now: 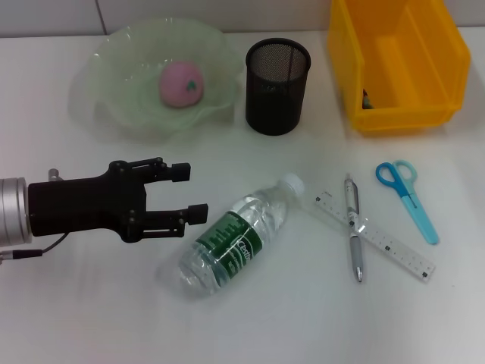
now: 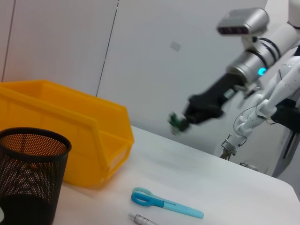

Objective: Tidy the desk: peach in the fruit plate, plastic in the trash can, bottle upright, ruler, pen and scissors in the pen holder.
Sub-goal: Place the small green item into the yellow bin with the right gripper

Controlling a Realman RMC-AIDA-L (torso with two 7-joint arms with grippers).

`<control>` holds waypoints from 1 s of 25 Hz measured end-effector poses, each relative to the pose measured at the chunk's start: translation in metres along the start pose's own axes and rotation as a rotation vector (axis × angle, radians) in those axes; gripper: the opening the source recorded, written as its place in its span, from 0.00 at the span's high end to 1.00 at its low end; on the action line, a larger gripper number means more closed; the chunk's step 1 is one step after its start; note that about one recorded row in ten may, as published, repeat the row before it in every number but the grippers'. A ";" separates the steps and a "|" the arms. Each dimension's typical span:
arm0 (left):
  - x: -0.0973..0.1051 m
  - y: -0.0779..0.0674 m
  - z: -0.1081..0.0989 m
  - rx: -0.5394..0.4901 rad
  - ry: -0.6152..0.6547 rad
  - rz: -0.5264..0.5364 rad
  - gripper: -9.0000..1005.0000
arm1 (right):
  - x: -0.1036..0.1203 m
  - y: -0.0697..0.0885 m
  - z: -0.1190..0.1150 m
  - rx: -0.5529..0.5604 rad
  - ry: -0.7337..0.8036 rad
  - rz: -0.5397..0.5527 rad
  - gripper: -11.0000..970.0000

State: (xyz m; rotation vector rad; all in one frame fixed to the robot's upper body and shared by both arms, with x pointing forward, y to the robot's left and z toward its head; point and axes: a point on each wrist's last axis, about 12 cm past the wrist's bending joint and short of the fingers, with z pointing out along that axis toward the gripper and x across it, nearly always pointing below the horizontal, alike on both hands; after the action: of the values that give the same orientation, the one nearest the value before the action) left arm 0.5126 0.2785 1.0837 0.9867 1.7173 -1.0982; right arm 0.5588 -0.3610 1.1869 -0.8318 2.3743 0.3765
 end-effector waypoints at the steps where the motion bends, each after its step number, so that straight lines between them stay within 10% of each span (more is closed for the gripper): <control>1: 0.000 0.000 0.000 0.000 0.000 0.000 0.29 | -0.006 -0.005 0.005 0.020 -0.056 0.019 0.93; 14: -0.001 0.001 0.001 -0.002 -0.005 -0.001 0.29 | -0.063 -0.009 0.095 0.025 -0.361 0.195 0.89; 25: -0.001 0.001 0.001 -0.007 -0.006 -0.005 0.30 | -0.064 -0.004 0.093 -0.012 -0.378 0.192 0.71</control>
State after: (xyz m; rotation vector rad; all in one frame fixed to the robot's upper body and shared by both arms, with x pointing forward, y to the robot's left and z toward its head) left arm 0.5137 0.2780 1.0839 0.9737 1.7186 -1.0965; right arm 0.6423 -0.2928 1.1530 -0.4861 2.1004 0.5716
